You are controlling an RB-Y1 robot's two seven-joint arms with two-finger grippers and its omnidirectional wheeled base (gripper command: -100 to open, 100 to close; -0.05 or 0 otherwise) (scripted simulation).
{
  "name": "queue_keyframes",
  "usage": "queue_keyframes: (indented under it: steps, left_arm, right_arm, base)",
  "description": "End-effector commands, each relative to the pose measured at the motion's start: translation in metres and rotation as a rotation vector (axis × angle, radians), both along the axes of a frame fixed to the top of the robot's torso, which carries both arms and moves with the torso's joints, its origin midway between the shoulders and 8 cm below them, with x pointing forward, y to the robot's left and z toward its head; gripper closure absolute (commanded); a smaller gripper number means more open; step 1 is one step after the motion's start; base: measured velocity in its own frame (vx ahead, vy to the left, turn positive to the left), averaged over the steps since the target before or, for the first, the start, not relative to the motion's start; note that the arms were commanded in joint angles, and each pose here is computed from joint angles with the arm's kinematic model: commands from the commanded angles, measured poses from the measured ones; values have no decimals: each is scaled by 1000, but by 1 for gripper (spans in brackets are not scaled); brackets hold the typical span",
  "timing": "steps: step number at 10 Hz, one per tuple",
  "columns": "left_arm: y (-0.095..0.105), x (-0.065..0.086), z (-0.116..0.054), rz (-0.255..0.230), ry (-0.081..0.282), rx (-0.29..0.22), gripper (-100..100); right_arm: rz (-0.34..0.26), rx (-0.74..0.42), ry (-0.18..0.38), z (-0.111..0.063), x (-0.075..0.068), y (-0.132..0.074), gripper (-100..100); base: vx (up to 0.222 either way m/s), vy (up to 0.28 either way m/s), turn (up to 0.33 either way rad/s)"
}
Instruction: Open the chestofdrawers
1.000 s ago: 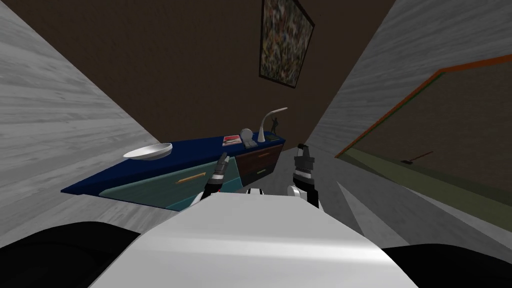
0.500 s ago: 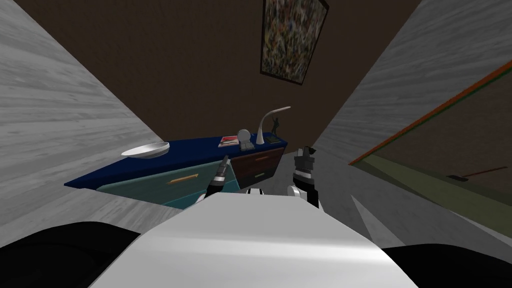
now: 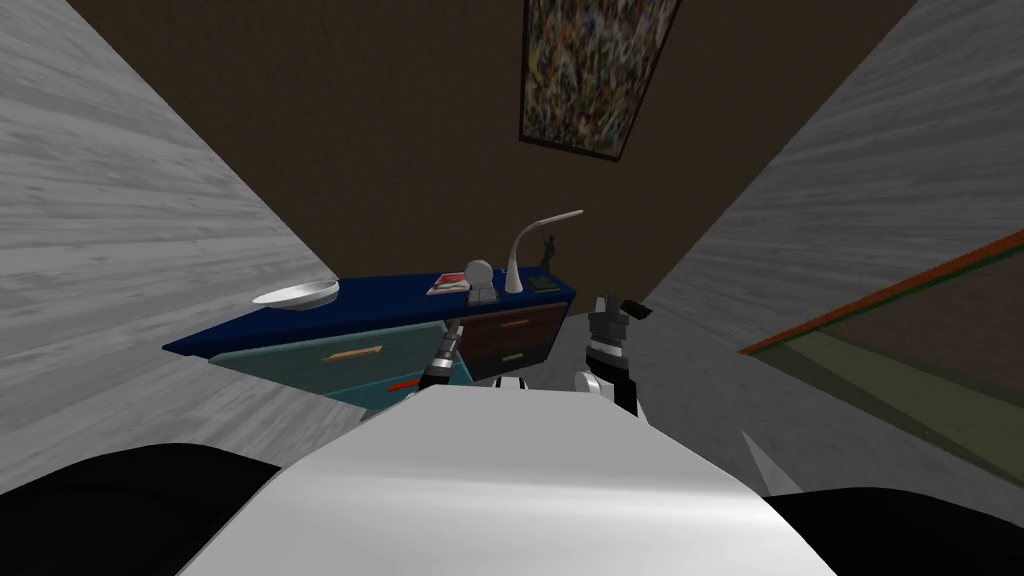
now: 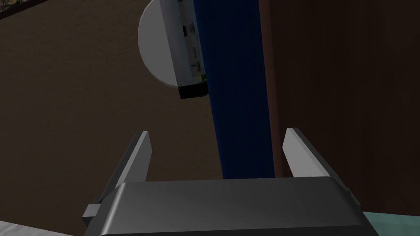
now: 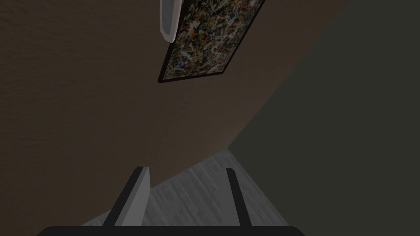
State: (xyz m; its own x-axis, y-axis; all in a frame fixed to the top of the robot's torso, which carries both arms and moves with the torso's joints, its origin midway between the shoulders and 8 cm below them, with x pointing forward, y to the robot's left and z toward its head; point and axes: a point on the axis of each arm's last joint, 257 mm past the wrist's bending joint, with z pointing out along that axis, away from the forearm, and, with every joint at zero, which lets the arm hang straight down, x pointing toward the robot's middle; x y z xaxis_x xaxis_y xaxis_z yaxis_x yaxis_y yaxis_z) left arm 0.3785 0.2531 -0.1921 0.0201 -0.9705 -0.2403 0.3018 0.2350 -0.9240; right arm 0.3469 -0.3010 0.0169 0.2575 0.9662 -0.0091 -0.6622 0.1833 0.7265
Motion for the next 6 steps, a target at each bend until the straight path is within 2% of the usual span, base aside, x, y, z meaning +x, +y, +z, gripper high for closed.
queue_keyframes:
  steps: [1,6]
  left_arm:
    - [-1,-1,-20,-3,43,5,-100]
    - [-2,-6,-67,-6,134,9,-100]
  right_arm:
    - [0,0,0,0,0,0,0]
    - [0,0,0,0,0,0,0]
  base:
    - [99,-180,152]
    - [74,-211,181]
